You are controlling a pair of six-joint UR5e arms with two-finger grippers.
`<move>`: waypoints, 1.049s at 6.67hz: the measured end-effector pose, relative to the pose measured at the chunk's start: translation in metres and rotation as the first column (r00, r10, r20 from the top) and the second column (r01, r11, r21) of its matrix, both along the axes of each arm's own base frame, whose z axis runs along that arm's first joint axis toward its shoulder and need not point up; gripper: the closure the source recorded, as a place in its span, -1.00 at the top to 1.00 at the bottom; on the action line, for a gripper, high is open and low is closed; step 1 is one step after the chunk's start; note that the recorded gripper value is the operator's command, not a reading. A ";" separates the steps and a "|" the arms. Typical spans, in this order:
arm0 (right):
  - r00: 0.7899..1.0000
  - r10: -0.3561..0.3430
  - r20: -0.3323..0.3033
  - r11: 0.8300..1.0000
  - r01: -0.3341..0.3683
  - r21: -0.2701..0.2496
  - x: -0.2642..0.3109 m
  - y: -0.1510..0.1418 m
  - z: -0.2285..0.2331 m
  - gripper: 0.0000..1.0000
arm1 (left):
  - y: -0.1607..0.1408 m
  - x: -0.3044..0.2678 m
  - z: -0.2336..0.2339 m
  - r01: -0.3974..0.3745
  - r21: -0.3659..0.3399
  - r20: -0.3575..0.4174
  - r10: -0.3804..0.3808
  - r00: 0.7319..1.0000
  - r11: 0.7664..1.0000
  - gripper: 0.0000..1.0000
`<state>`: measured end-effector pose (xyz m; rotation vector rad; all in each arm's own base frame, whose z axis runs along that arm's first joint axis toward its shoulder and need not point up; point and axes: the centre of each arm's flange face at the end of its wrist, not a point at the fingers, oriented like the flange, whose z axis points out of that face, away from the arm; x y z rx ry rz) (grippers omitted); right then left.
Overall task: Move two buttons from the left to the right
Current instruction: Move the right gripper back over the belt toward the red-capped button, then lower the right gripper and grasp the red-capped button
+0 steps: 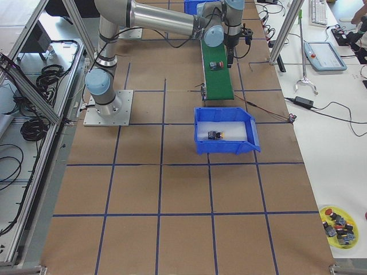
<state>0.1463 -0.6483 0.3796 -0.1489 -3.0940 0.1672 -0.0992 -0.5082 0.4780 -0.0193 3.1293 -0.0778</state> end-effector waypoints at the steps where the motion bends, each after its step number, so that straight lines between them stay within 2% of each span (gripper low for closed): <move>1: 1.000 0.008 0.002 1.000 -0.008 0.006 0.009 0.002 -0.004 0.98 | 0.000 0.000 0.000 0.001 0.000 0.000 -0.001 1.000 1.000 1.00; 3: 0.999 0.011 0.050 1.000 -0.013 0.028 0.019 0.017 -0.030 0.98 | 0.000 0.000 0.000 0.002 0.000 0.000 -0.002 1.000 1.000 1.00; 5: 0.997 0.015 0.076 1.000 -0.014 -0.007 0.021 0.028 -0.061 0.98 | 0.000 0.000 0.000 0.002 0.001 -0.001 -0.002 1.000 1.000 1.00; 7: 0.997 0.015 0.080 1.000 -0.014 -0.012 0.023 0.029 -0.075 0.98 | 0.002 0.000 -0.004 0.002 0.008 0.000 -0.002 1.000 1.000 1.00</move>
